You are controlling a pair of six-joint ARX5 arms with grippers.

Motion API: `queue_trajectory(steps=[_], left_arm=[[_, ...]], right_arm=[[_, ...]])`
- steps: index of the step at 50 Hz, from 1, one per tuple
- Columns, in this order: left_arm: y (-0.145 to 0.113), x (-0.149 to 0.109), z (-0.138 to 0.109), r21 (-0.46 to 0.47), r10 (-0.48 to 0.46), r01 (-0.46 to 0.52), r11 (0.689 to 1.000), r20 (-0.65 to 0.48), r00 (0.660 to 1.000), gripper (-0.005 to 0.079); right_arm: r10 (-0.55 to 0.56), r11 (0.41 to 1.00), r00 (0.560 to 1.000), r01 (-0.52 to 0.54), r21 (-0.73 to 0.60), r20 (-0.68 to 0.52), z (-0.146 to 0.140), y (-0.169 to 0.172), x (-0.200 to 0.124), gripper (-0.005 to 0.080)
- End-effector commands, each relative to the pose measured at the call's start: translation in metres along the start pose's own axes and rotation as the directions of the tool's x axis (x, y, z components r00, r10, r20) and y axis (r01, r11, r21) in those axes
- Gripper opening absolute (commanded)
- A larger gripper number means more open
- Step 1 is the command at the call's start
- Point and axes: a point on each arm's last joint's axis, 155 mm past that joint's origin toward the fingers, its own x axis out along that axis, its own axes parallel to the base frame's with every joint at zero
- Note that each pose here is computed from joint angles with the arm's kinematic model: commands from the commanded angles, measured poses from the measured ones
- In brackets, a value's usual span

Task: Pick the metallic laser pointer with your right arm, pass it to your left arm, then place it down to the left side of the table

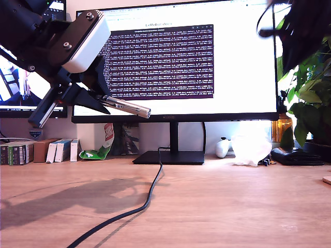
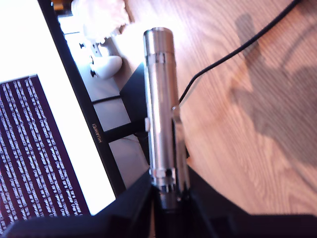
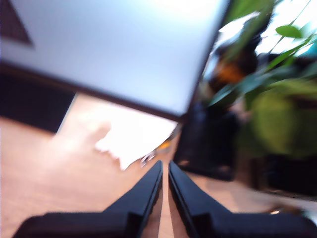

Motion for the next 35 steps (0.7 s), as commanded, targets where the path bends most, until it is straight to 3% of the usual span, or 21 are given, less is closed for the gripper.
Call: queue_trajectory(steps=[1,12,17,23,31,32,35], left_arm=[[-0.006,0.003,-0.006,-0.053,-0.01,0.009,0.999,-0.013,1.0,-0.0024],[-0.007,0.002,-0.025,-0.263,-0.016,-0.006,0.965,-0.079,0.997,-0.0024],[-0.01,0.0,-0.031,-0.405,-0.044,0.002,0.914,-0.096,0.994,-0.0024],[-0.013,-0.004,-0.036,-0.59,-0.12,0.043,0.806,-0.092,0.988,-0.0024],[-0.01,-0.017,-0.041,-0.749,-0.212,0.104,0.654,-0.05,0.976,-0.0024],[-0.01,-0.019,-0.041,-0.753,-0.221,0.116,0.647,-0.04,0.974,-0.0024],[-0.007,-0.025,-0.041,-0.815,-0.244,0.137,0.562,-0.006,0.97,-0.0024]], right_arm=[[-0.023,1.0,0.998,0.023,0.0,0.055,0.007,-0.004,-0.021,-0.0011],[-0.059,0.998,0.99,0.058,0.007,0.129,-0.01,-0.008,-0.056,-0.0011],[-0.059,0.998,0.981,0.058,0.008,0.187,-0.014,-0.006,-0.079,-0.0011],[-0.063,0.998,0.958,0.062,0.01,0.281,-0.017,-0.001,-0.111,-0.0011],[-0.126,0.992,0.917,0.122,0.033,0.378,-0.03,-0.006,-0.152,-0.0011],[-0.126,0.992,0.914,0.123,0.034,0.386,-0.032,-0.005,-0.155,-0.0011],[-0.151,0.988,0.902,0.145,0.045,0.404,-0.039,-0.008,-0.166,-0.0011]])
